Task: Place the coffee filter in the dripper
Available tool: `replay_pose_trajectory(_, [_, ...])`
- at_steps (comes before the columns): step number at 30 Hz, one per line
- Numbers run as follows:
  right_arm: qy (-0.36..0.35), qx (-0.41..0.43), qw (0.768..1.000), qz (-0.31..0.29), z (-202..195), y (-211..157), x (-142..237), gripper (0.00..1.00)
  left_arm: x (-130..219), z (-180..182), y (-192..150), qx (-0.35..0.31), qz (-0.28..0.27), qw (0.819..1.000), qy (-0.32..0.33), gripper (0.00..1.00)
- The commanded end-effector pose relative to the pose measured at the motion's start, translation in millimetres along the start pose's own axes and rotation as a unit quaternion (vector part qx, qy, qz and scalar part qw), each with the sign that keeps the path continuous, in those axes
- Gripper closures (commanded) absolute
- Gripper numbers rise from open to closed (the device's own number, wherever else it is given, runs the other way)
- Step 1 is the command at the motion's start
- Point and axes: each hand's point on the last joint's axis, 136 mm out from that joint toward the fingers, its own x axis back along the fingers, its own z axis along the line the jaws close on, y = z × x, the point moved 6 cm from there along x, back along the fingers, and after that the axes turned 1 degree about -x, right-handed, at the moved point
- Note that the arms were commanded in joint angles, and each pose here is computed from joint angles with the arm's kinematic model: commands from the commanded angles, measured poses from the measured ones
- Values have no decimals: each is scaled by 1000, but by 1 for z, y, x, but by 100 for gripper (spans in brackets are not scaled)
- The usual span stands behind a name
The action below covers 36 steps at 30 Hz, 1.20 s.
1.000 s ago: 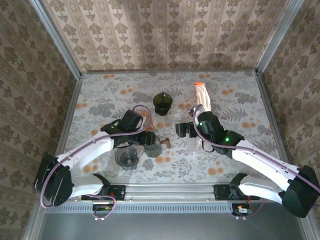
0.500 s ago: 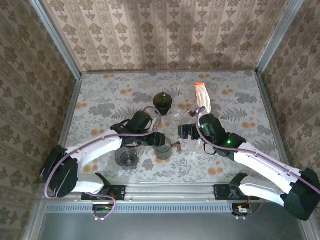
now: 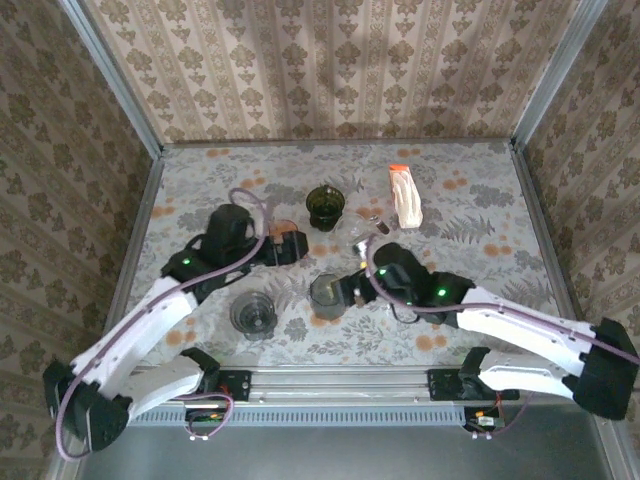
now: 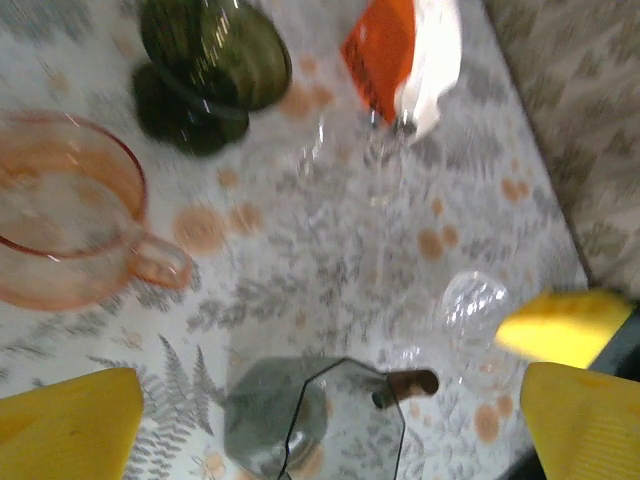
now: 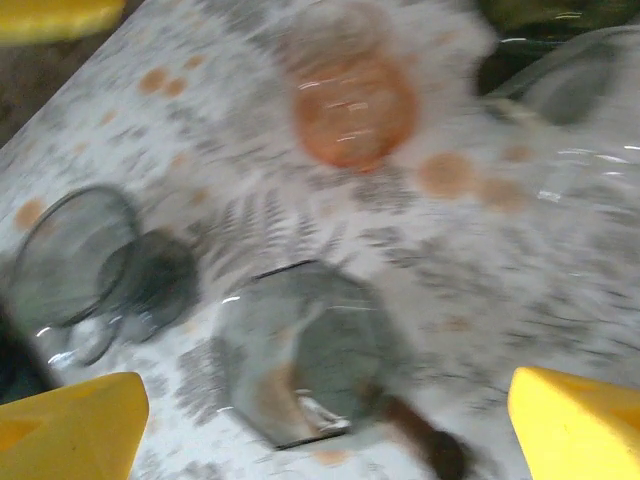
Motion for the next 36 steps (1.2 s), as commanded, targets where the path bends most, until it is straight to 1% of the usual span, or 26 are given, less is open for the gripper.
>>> replay_pose_trajectory(1, [38, 55, 998, 19, 44, 0, -12, 5, 31, 11, 8, -4, -35, 998, 48, 0])
replay_pose_trajectory(5, [83, 108, 989, 64, 99, -17, -37, 5, 60, 18, 15, -12, -79, 994, 79, 0])
replay_pose_trajectory(8, [85, 136, 981, 105, 122, -38, -65, 7, 75, 19, 18, -22, -103, 990, 98, 0])
replay_pose_trajectory(11, [76, 136, 980, 125, 129, -49, -88, 8, 84, 20, 19, -23, -121, 987, 104, 0])
replay_pose_trajectory(15, [65, 123, 981, 134, 132, -55, -109, 11, 88, 23, 18, -20, -133, 984, 114, 0])
replay_pose_trajectory(18, [61, 125, 980, 139, 134, -59, -118, 14, 87, 24, 16, -18, -134, 985, 111, 0])
replay_pose_trajectory(23, [60, 131, 980, 139, 138, -61, -129, 15, 86, 26, 14, -16, -130, 985, 112, 0])
replay_pose_trajectory(26, [42, 132, 981, 140, 136, -63, -138, 23, 87, 26, 12, -15, -130, 985, 111, 0])
replay_pose_trajectory(31, [36, 135, 980, 139, 137, -65, -147, 36, 89, 26, 11, -14, -131, 985, 111, 0])
replay_pose_trajectory(36, [42, 136, 982, 124, 138, -63, -149, 55, 88, 29, 8, -5, -131, 985, 112, 0])
